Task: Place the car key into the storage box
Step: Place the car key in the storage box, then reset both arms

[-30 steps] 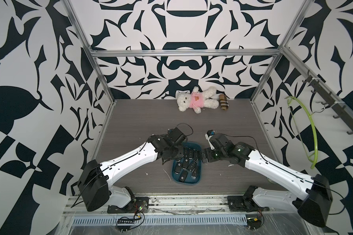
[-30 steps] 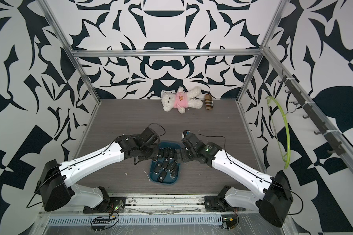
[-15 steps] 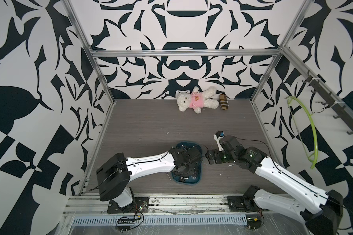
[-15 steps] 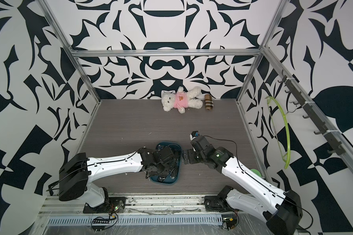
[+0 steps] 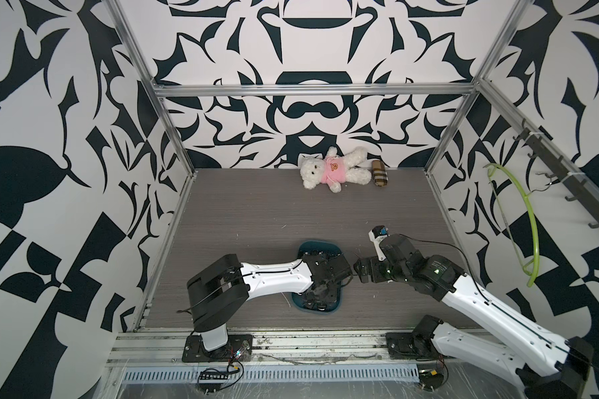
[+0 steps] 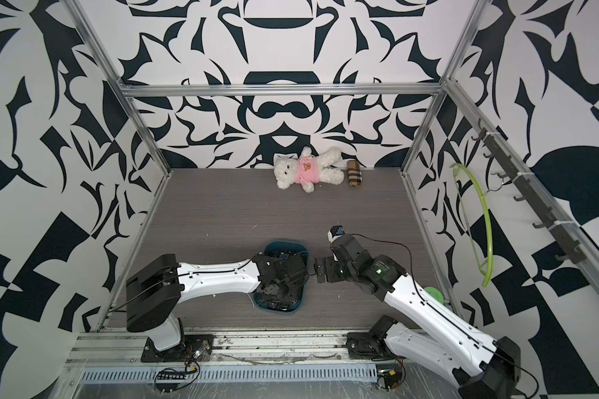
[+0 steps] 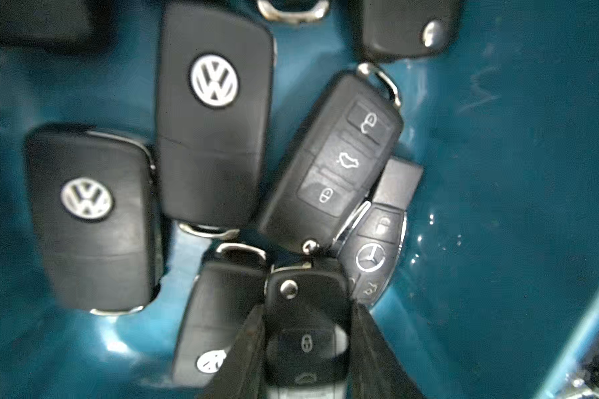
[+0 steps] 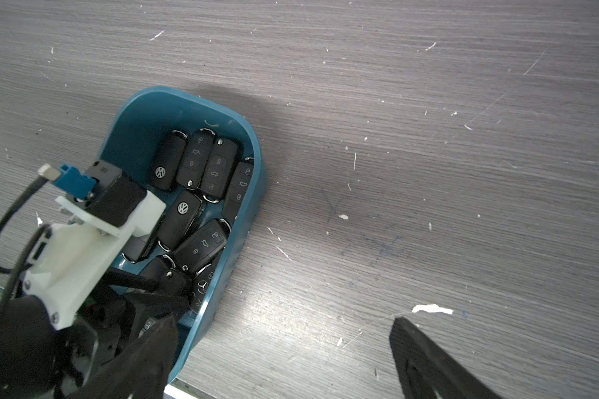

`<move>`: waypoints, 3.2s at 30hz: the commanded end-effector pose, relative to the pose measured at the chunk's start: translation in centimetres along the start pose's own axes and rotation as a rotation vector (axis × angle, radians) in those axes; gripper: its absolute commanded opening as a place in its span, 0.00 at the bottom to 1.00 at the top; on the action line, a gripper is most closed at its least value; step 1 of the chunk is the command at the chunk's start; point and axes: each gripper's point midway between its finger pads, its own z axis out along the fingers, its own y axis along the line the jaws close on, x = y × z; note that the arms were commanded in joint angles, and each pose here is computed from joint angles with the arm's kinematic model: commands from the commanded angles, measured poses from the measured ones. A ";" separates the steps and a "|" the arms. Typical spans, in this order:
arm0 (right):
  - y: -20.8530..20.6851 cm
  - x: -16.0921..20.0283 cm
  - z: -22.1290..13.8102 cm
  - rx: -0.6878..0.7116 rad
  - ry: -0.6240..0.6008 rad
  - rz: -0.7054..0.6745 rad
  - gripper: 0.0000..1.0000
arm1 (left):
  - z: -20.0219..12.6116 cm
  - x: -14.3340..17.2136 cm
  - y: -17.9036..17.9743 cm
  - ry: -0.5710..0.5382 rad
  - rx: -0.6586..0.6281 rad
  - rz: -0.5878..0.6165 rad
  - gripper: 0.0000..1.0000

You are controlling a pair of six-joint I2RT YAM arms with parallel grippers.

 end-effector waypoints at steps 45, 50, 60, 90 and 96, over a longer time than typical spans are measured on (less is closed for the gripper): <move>-5.6 -7.4 -0.3 0.428 -0.270 0.009 1.00 | -15.3 -13.2 13.3 -0.406 -0.199 -0.172 0.99; -8.0 -10.1 -0.8 0.588 -0.444 -0.024 1.00 | -17.1 -16.4 21.7 -0.542 -0.330 -0.311 0.99; -16.5 -12.9 2.8 0.768 -0.438 0.066 1.00 | -16.8 -18.9 35.8 -0.733 -0.576 -0.410 0.99; -22.7 -11.6 6.2 0.740 -0.522 0.120 0.97 | -11.8 -22.0 37.9 -1.086 -0.388 -0.228 0.99; -22.4 -10.8 7.3 0.689 -0.627 0.071 0.97 | -11.3 -21.8 36.9 -1.114 -0.341 -0.175 0.99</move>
